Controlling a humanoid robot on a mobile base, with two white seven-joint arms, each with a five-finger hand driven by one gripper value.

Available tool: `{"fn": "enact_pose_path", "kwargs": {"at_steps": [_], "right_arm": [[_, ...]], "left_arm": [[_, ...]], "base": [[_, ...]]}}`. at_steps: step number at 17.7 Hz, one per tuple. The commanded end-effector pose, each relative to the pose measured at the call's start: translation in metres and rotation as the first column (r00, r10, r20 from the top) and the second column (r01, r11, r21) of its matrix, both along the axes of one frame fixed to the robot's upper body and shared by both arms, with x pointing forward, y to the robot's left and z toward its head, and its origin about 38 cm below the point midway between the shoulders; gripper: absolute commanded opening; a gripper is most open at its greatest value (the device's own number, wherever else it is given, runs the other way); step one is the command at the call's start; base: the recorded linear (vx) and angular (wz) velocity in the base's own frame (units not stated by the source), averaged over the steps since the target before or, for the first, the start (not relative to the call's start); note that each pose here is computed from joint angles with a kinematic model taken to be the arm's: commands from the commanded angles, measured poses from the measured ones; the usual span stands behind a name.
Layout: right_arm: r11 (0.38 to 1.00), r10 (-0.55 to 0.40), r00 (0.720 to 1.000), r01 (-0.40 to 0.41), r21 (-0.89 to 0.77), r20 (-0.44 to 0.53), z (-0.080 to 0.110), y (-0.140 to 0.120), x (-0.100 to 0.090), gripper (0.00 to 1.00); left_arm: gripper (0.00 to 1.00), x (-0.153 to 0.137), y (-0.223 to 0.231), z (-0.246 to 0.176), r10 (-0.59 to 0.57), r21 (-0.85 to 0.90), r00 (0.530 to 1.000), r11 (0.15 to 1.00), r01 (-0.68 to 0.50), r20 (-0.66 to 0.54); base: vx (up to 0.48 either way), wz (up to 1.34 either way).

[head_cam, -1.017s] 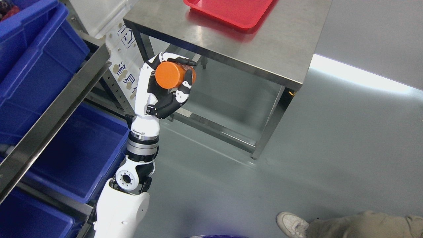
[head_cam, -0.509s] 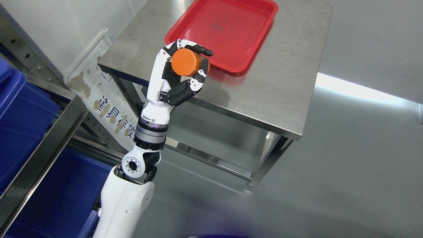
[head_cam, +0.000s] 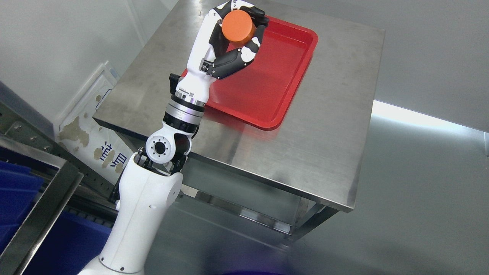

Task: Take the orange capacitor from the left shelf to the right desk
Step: 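Move the left hand over the red tray and lower the capacitor, then open the left hand to release the capacitor upright on the tray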

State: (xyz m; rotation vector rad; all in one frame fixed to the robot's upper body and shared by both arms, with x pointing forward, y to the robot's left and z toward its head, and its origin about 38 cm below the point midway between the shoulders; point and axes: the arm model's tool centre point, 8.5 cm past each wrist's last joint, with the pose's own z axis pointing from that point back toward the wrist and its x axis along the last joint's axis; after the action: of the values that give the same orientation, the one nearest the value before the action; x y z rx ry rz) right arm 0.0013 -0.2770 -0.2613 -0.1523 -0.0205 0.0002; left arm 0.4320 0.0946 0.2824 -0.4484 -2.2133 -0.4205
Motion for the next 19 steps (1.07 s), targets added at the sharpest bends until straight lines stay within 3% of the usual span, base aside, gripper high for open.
{"fn": "enact_pose_path", "kwargs": {"at_steps": [1,8,12,19], "right_arm": [[1.0,-0.005,1.0,0.004,-0.017,-0.003,0.001,-0.011,-0.008,1.0],[1.0,-0.005,1.0,0.004,-0.017,-0.003,0.001,-0.011,-0.008,1.0],[1.0,-0.005,1.0,0.004,-0.017,-0.003,0.001,-0.011,-0.008,1.0],[1.0,-0.004,1.0,0.004,-0.017,-0.001,0.001,-0.011,-0.007,1.0]], "left_arm": [[0.05,0.064,0.0,-0.039,0.078,0.162,0.977,0.986,-0.045,-0.198],[0.07,0.124,0.023,-0.097,0.224,0.329,0.892,0.94,-0.092,-0.392],[0.12,0.125,0.018,-0.12,0.242,0.403,0.872,0.914,-0.057,-0.425],[0.23,0.125,0.019,-0.123,0.247,0.408,0.866,0.911,-0.056,-0.434]], "base": [[0.163,-0.05],[0.035,-0.02],[0.0,0.0],[-0.004,0.0]]}}
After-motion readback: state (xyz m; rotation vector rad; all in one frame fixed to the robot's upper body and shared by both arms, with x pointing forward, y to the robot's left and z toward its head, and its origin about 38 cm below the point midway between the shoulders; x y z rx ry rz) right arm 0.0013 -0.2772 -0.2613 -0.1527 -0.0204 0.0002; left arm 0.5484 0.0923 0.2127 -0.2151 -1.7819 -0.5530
